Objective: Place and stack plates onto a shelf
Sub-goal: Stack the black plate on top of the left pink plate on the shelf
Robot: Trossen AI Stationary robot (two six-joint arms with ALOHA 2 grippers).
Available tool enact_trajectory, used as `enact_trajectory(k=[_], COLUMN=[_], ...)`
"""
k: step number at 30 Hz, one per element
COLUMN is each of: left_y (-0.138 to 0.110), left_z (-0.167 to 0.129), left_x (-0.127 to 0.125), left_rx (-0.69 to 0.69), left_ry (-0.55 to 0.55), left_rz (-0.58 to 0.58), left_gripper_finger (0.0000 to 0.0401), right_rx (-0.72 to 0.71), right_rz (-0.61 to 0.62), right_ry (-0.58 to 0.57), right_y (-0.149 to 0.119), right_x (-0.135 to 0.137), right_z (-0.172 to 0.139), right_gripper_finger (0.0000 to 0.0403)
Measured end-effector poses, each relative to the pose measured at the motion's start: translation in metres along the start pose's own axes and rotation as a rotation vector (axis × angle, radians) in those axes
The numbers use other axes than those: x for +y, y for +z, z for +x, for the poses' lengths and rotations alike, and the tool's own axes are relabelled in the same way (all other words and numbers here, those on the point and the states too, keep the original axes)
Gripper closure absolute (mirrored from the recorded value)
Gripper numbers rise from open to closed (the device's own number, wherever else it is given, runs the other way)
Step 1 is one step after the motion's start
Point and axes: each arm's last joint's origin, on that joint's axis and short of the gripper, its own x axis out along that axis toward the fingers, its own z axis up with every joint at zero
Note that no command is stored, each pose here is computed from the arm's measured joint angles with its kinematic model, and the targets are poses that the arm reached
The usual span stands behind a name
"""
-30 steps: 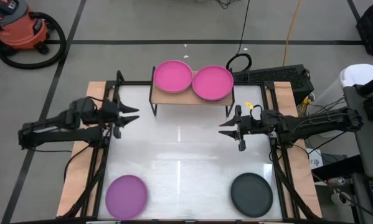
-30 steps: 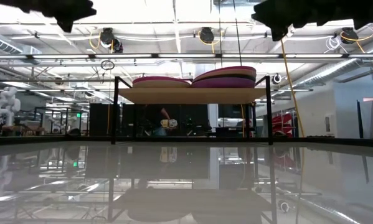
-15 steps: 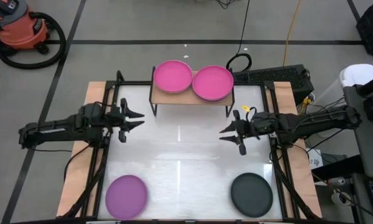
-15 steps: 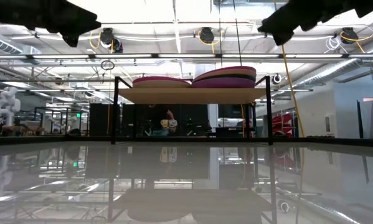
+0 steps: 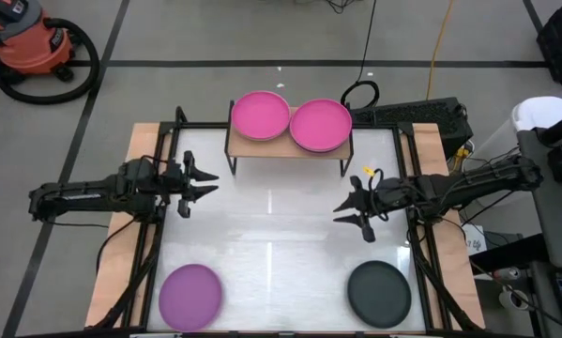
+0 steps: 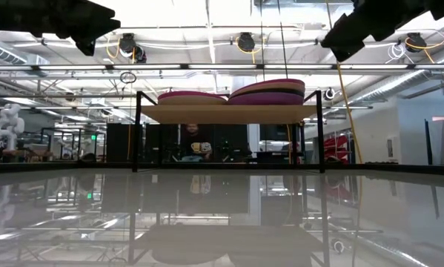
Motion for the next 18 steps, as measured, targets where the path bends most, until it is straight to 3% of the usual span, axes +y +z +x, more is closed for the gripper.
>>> enact_trajectory(k=[18], left_y=[-0.0033], left_z=[0.0010], left_x=[0.0002], left_rx=[0.033], left_ry=[0.002], left_rz=[-0.015], left_gripper_finger=[0.0270], right_rx=[0.040], right_rz=[-0.006], right_ry=[0.009], right_y=[-0.0051], right_x=[0.0020], right_z=[0.0020], right_gripper_finger=[0.0298])
